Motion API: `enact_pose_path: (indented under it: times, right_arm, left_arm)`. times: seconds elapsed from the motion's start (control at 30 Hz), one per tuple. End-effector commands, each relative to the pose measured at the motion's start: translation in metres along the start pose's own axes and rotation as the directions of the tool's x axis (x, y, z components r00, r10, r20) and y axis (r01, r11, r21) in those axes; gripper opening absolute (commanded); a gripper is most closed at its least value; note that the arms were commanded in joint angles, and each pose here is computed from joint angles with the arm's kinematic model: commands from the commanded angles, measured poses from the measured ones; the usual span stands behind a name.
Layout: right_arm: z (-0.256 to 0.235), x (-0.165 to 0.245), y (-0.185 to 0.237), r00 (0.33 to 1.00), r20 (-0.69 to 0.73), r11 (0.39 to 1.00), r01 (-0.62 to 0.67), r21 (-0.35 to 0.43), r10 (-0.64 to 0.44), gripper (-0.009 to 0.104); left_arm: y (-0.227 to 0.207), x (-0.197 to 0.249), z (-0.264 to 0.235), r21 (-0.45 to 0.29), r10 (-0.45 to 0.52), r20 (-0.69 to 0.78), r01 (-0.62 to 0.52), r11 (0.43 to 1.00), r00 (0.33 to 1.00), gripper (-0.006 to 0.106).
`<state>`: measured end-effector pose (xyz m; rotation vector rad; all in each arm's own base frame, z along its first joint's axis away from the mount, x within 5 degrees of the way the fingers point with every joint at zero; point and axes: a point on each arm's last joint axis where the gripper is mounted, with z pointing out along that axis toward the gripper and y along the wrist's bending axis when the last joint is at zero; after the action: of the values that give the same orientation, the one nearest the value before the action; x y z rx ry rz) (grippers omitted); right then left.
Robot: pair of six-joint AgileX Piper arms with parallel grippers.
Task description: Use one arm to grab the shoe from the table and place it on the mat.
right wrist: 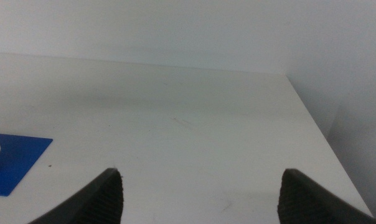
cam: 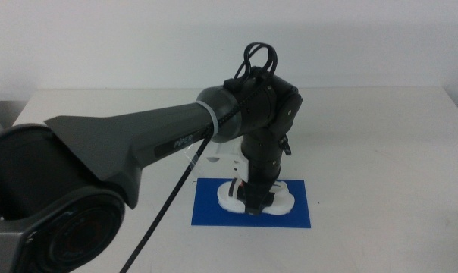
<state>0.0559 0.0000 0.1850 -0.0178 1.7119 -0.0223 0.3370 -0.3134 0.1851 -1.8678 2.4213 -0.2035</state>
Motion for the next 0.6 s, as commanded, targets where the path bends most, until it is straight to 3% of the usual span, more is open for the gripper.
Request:
enact_pose_path:
  times: [0.0, 0.3, 0.57]
  right_arm:
    - [-0.002, -0.006, -0.001, 0.995, 0.097, 1.0, 0.016, 0.011, -0.017, 0.064]
    - [-0.002, -0.006, -0.001, 0.995, 0.097, 1.0, 0.016, 0.011, -0.017, 0.064]
    - [-0.002, -0.006, -0.001, 0.995, 0.097, 1.0, 0.016, 0.011, -0.017, 0.064]
  left_arm:
    - [-0.002, -0.003, -0.047, 0.098, -0.017, -0.029, 0.019, 0.995, 0.999, -0.001]
    - [-0.005, -0.016, -0.054, 0.076, -0.034, 0.02, 0.032, 0.997, 0.999, -0.001]
    - [-0.014, -0.016, -0.045, 0.124, -0.044, -0.016, 0.045, 0.991, 0.999, -0.001]
